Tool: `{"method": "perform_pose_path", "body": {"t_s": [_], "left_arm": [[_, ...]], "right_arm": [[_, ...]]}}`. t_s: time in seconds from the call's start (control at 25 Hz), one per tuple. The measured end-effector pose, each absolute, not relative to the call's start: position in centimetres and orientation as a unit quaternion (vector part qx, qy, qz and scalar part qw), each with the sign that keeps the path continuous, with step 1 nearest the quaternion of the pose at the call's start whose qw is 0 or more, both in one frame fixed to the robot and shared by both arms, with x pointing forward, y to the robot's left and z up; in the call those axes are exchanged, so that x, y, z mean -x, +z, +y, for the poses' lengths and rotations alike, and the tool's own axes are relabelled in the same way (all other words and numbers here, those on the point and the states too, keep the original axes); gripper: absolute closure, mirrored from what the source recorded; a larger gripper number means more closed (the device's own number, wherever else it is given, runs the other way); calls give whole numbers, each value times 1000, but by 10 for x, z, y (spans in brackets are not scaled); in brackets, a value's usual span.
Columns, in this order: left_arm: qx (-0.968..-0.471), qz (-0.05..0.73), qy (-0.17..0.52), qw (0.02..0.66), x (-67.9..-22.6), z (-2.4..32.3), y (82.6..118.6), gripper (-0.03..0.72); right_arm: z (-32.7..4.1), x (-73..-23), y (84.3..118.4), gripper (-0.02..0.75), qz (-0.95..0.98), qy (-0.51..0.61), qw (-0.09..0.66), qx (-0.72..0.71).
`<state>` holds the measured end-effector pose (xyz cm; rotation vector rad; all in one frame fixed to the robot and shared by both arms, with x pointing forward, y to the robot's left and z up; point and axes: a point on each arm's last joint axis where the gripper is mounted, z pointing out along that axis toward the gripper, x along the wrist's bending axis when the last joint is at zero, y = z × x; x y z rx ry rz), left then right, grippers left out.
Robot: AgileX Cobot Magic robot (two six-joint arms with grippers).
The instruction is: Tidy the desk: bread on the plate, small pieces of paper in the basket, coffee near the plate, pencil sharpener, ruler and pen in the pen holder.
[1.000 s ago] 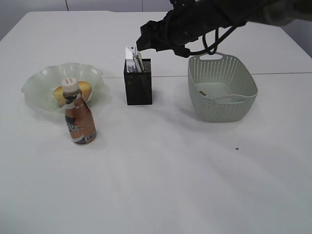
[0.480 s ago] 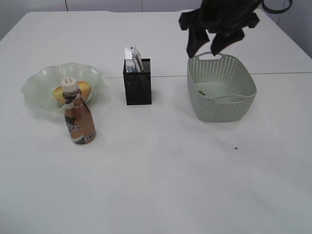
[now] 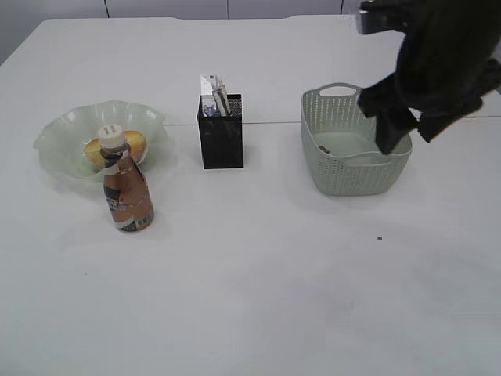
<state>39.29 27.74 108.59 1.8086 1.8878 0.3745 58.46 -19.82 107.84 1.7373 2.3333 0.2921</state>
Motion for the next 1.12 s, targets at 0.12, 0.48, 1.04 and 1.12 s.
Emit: {"method": "perform_pose_path", "body": {"t_s": [0.12,0.48,1.04,1.12], "left_arm": [[-643,708,164,242,-379,285,1093,292],[-624,710,224,237,-320,301,1111,249],[-564,669,336,347,-225,316,1120,249],[-556,663,347,363,-215,317,1119,249]], "right_arm": [[-212,-553,1077,287,791,94,128,-591],[-247,-443,1089,287,767,152,173,-599],[-302,-263,1141,287,671,345,294,-587],[-310,-240,1139,288,659,364,308,-581]]}}
